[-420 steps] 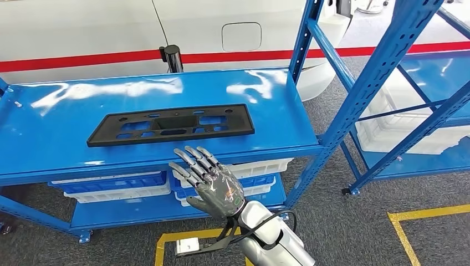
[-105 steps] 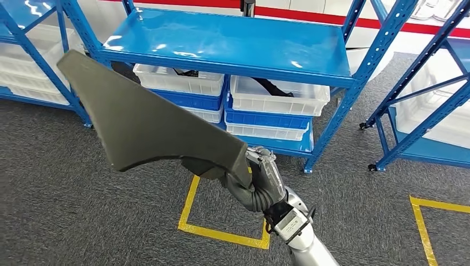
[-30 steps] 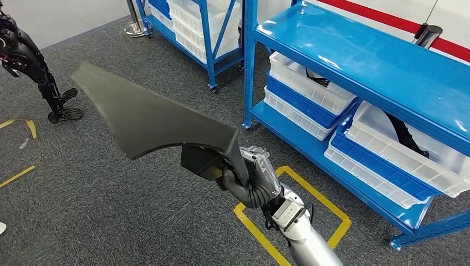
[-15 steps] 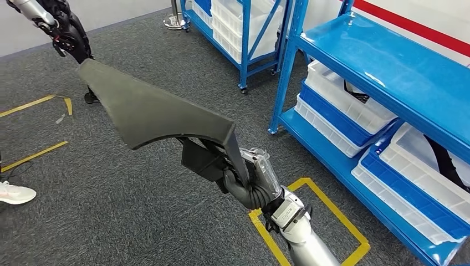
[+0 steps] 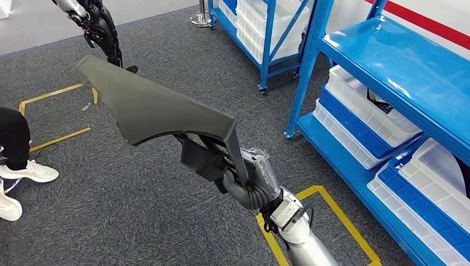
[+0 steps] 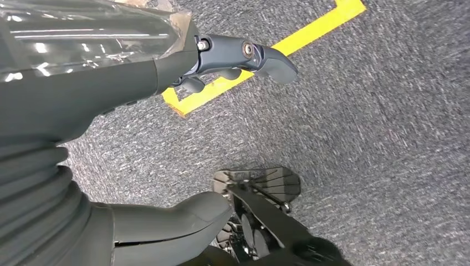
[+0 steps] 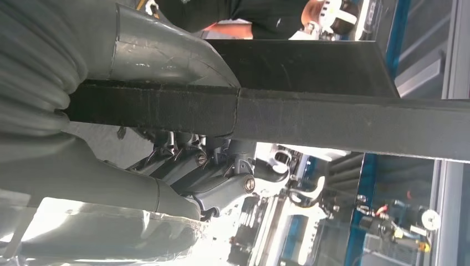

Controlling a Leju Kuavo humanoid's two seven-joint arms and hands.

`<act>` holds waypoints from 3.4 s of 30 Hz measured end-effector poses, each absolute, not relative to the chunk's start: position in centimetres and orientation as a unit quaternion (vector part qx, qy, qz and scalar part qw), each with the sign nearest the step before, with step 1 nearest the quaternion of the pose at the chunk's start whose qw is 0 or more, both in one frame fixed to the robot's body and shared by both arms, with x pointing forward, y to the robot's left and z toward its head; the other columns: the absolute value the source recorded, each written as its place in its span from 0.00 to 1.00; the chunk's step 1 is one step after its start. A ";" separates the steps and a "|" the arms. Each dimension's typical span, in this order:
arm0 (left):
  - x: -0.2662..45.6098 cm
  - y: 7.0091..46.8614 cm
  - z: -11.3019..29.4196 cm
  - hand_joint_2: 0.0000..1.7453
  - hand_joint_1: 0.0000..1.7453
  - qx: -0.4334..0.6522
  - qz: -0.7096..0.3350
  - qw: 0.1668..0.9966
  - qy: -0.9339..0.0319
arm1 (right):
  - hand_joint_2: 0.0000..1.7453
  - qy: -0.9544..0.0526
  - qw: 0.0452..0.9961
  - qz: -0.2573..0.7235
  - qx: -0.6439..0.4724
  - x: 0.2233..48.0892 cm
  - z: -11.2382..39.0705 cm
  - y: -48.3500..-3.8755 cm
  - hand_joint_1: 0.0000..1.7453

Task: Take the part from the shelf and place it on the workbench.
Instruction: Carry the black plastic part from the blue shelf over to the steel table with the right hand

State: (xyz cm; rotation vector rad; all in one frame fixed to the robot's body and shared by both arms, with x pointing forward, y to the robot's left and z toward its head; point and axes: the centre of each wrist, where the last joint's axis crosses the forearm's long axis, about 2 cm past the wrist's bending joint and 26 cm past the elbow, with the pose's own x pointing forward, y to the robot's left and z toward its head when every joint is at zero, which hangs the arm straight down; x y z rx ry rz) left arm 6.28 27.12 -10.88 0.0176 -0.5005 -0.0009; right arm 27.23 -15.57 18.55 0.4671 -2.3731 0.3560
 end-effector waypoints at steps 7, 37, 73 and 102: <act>6.3 27.1 -10.9 1.00 0.00 0.012 -0.018 0.969 -0.246 | 1.00 -0.915 0.336 0.133 0.180 27.3 18.9 -15.4 1.00; 6.1 26.8 -10.9 1.00 0.00 0.029 -0.038 0.968 -0.245 | 1.00 -0.915 0.339 0.130 0.178 27.2 18.8 -15.6 1.00; 6.2 26.5 -10.8 1.00 0.00 0.012 -0.030 0.964 -0.266 | 1.00 -0.912 0.342 0.121 0.194 26.8 18.1 -15.1 1.00; 6.3 27.7 -10.9 1.00 0.00 0.030 -0.041 0.963 -0.263 | 1.00 -0.909 0.342 0.133 0.199 27.2 18.4 -14.5 1.00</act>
